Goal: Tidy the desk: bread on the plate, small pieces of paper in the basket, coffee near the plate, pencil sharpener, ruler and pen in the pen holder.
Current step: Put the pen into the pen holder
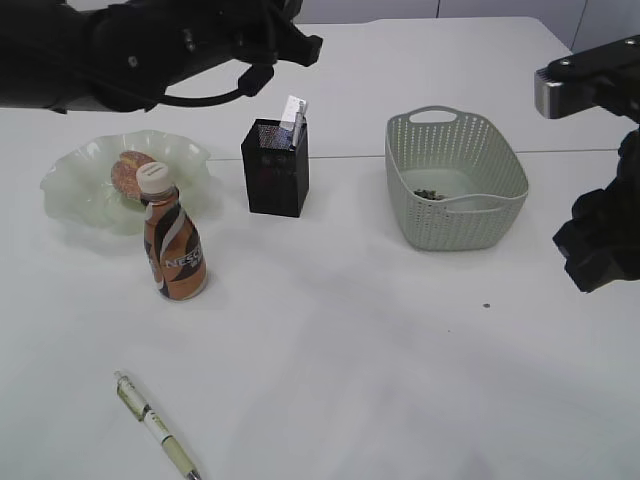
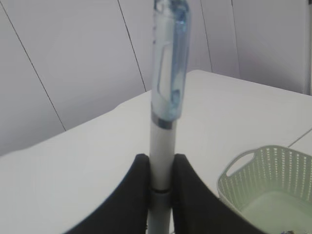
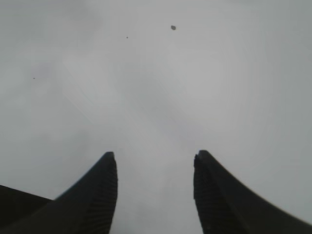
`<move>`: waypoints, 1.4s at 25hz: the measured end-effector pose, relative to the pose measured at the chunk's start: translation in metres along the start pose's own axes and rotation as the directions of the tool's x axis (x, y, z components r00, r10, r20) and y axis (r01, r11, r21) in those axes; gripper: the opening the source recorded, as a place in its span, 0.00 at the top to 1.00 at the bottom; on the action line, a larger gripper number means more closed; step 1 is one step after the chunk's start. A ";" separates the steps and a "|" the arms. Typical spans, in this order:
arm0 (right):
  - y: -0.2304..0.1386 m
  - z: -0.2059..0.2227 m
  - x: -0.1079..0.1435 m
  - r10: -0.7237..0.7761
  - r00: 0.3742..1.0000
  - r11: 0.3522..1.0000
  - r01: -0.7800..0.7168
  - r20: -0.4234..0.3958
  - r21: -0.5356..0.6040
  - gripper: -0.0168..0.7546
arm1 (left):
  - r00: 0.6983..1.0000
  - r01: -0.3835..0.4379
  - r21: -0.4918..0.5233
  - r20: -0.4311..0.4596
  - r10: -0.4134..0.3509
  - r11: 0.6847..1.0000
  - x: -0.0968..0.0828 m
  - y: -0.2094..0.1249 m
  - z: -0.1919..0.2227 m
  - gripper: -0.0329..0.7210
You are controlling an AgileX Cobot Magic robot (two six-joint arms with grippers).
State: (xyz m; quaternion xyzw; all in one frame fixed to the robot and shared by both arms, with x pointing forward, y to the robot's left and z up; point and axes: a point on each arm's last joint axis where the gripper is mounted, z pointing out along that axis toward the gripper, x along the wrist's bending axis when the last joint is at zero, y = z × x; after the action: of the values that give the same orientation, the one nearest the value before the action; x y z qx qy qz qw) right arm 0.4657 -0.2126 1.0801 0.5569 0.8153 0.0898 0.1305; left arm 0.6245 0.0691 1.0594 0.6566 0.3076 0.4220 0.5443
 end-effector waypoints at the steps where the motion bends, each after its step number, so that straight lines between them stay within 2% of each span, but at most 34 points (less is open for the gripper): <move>1: 0.000 0.000 -0.001 0.001 1.000 1.000 -0.001 0.002 -0.001 0.49 | 0.999 0.039 0.014 -0.006 -0.039 0.999 0.000 -0.002 0.005 0.86; 5: 0.001 0.000 -0.001 -0.001 1.000 1.000 0.001 0.009 -0.015 0.49 | 0.986 0.165 0.049 -0.038 -0.163 0.985 -0.001 -0.013 0.020 0.86; 10: 0.003 0.000 -0.003 -0.008 1.000 0.999 0.009 0.023 -0.037 0.49 | 0.975 0.219 0.086 -0.049 -0.215 0.972 -0.003 -0.026 0.025 0.86; 16: 0.008 -0.001 -0.003 -0.010 1.000 0.996 0.012 0.023 -0.092 0.49 | 0.945 0.316 0.089 -0.115 -0.306 0.945 0.011 -0.029 0.025 0.86; 27: 0.009 0.000 -0.003 -0.017 1.000 0.994 0.020 0.025 -0.104 0.49 | 0.930 0.321 0.017 -0.197 -0.312 0.947 0.031 -0.041 0.030 0.86; 32: 0.011 -0.001 -0.003 -0.019 0.999 0.992 0.022 0.026 -0.128 0.49 | 0.948 0.252 0.010 -0.206 -0.244 0.968 0.026 -0.070 0.041 0.86; 35: 0.012 -0.001 -0.003 -0.019 0.999 0.990 0.023 0.026 -0.136 0.49 | 0.947 0.253 0.001 -0.207 -0.247 0.967 0.024 -0.077 0.044 0.86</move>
State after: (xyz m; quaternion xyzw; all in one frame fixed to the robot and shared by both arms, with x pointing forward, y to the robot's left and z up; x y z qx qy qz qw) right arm 0.4768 -0.2107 1.0846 0.5392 0.8114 0.1369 0.1792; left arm 0.6790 0.0871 0.9872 0.5726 0.4485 0.4107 0.5498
